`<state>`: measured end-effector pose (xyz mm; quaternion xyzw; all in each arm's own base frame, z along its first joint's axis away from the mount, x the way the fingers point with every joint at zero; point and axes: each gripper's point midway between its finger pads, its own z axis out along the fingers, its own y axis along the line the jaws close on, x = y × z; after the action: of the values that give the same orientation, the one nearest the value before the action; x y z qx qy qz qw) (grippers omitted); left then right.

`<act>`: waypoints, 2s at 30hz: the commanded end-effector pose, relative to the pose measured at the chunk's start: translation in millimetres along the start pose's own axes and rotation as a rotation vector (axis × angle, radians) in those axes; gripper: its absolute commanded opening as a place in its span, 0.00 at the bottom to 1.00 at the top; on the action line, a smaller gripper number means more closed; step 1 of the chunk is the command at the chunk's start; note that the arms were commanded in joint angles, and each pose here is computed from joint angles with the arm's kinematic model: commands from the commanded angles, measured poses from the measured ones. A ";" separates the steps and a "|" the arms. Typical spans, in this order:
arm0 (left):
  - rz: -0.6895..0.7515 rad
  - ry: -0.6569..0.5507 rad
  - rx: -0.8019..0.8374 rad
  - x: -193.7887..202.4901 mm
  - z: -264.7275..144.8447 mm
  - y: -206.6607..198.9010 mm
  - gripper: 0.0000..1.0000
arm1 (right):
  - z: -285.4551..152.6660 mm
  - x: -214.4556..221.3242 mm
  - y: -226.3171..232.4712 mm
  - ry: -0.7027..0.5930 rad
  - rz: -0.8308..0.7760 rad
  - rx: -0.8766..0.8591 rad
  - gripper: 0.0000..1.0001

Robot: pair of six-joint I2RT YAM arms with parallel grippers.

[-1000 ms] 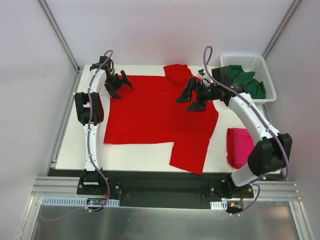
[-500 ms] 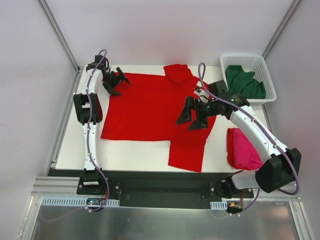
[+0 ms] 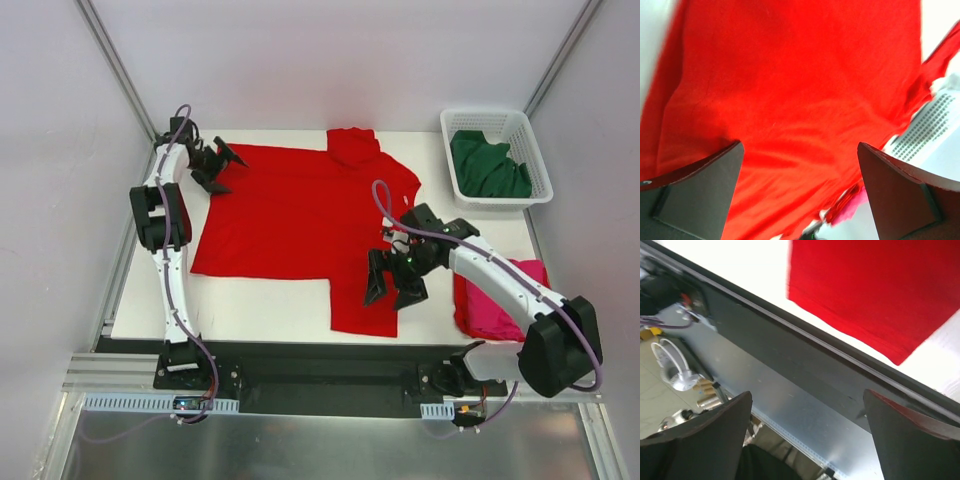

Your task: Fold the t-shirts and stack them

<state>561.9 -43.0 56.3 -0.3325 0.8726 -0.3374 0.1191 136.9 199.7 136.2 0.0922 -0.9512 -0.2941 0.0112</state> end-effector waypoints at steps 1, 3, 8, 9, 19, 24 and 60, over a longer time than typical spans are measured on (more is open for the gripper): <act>0.015 -0.001 0.042 34.6 -44.9 -20.2 0.99 | 23.3 3.5 -13.3 0.016 -0.042 0.012 0.96; 0.061 0.000 0.122 53.6 -68.0 -47.6 0.99 | 36.0 -2.0 -12.0 0.028 -0.070 0.003 0.96; 0.105 0.066 0.197 106.0 -96.2 -62.7 0.99 | 61.5 -19.0 -4.0 0.062 -0.133 -0.014 0.96; 0.127 0.057 0.217 113.4 -108.8 -69.4 0.99 | 71.6 -17.8 -6.9 0.101 -0.133 -0.004 0.96; 0.183 0.068 0.285 189.6 -172.3 -61.0 0.99 | 114.4 -27.5 6.1 0.208 -0.158 -0.019 0.96; 0.220 0.024 0.258 215.7 -187.3 -39.7 0.99 | 128.7 -11.1 10.7 0.282 -0.167 -0.015 0.96; 0.278 0.156 -0.177 243.8 -166.8 89.4 0.99 | 28.6 -89.5 -73.4 -0.061 -0.066 0.419 0.96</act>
<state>263.6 -68.7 111.6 -0.2021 0.9444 -0.2534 0.0553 174.0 194.3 79.2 0.1382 -0.9818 -0.1296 -0.0091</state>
